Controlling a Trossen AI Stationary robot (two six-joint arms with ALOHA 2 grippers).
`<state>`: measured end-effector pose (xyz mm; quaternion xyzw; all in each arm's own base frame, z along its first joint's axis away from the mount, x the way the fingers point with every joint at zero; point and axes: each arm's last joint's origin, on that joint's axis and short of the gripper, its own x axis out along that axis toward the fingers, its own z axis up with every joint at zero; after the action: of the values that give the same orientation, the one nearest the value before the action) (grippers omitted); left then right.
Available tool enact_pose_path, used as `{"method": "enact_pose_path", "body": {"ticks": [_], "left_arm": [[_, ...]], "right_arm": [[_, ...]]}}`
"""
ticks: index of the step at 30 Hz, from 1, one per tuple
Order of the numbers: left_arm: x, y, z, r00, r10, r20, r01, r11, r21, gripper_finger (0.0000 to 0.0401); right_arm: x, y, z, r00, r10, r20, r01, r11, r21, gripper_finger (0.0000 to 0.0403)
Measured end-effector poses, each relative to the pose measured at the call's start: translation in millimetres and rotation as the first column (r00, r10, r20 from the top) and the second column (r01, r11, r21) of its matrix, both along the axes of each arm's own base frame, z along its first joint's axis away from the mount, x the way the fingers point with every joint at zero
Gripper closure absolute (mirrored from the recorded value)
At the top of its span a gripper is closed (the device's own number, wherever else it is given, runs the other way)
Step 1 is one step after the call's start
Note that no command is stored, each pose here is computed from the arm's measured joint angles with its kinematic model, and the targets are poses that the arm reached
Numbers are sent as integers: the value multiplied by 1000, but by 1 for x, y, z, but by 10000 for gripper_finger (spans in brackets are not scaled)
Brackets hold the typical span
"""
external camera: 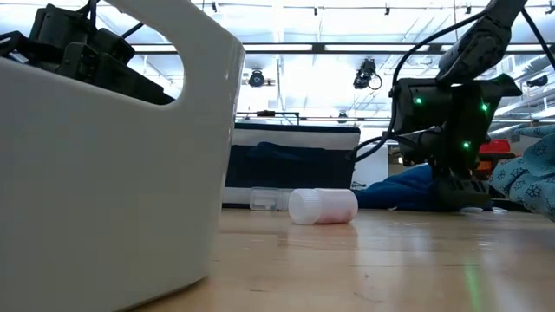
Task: Pick & place medical supplies in basket/bin
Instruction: Put the dark blue patient gown into the blue laundry bin
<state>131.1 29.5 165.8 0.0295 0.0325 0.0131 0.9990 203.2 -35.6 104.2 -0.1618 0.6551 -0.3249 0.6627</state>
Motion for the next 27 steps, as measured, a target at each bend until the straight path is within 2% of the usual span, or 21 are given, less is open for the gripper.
{"method": "enact_pose_path", "body": {"ticks": [3, 6, 9, 12, 13, 21, 27], "left_arm": [[0, 0, 0, 1000, 0, 0, 0, 1000, 0, 77], [0, 0, 0, 1000, 1, 0, -1, 1000, 0, 77], [0, 0, 0, 1000, 0, 0, 0, 1000, 0, 77], [0, 0, 0, 1000, 0, 0, 0, 1000, 0, 77], [0, 0, 0, 1000, 1, 0, -1, 1000, 0, 77], [0, 0, 0, 1000, 1, 0, -1, 1000, 0, 77], [0, 0, 0, 1000, 1, -1, -1, 1000, 0, 77]], "right_arm": [[0, 0, -1, 999, -24, 30, 24, 1000, -1, 154], [1, 0, -2, 999, -26, 40, 26, 1000, 16, 198], [2, 1, -2, 997, -44, 60, 42, 998, 40, 268], [2, 1, -3, 996, -60, 70, 56, 997, 57, 361], [2, 1, -3, 995, -63, 72, 59, 997, 59, 377], [1, 5, -1, 975, -166, 151, 162, 986, 38, 387], [6, 15, 7, 964, -189, 189, 194, 981, -8, 387]]}}
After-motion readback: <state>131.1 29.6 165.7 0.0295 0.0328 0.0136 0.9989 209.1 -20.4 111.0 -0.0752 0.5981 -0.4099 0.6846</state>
